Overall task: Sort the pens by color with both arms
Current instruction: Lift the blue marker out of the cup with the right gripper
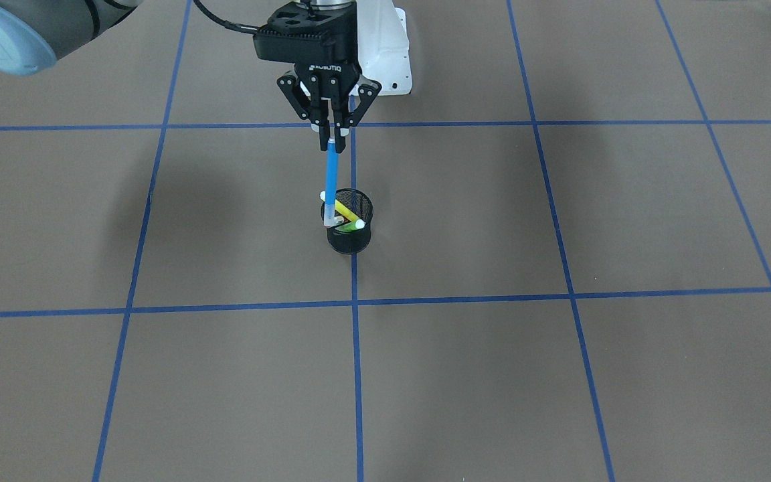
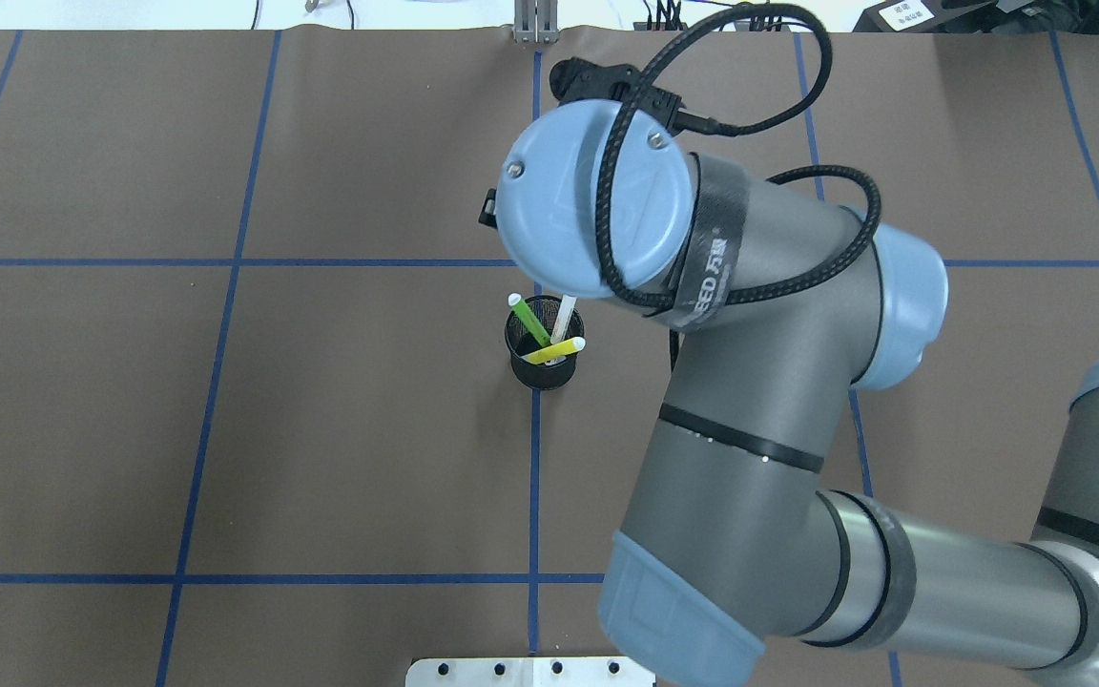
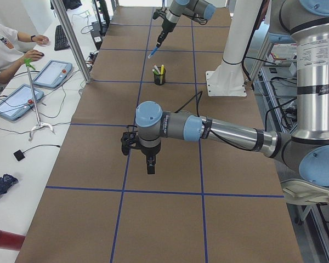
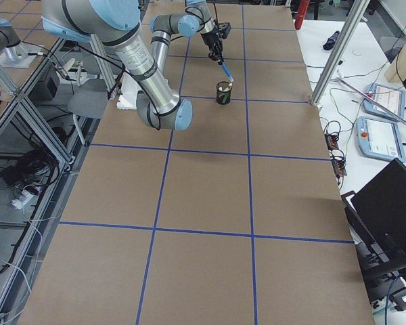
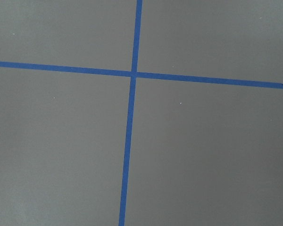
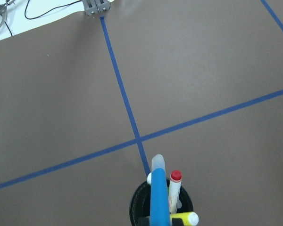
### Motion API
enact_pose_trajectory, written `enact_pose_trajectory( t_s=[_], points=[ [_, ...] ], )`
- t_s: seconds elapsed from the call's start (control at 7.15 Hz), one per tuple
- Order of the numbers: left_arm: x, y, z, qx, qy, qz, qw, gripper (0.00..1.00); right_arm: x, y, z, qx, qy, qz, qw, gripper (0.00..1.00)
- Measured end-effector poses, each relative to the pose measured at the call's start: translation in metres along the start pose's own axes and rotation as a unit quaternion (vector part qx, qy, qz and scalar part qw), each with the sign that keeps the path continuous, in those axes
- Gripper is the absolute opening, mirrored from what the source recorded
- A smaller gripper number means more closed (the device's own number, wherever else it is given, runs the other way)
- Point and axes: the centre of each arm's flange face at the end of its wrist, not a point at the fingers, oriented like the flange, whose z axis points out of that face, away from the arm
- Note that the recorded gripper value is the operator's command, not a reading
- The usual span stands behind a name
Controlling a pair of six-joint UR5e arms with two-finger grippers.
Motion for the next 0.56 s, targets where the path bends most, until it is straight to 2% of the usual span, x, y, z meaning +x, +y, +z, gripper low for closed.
enact_pose_trajectory(
  t_s=[0.14,0.28,0.56],
  points=[
    [0.000,0.000,0.000,0.000,0.000,0.000,1.0000,1.00,0.005,-0.024,0.007,0.017,0.000,-0.009,0.9998,0.00],
    [0.001,0.000,-0.001,0.001,0.000,0.000,1.0000,1.00,0.012,-0.047,0.032,0.036,0.005,-0.030,0.9989,0.00],
    [0.002,0.000,-0.002,0.003,0.001,0.002,1.0000,1.00,0.030,-0.078,0.116,0.085,0.012,-0.071,0.9937,0.00]
  ],
)
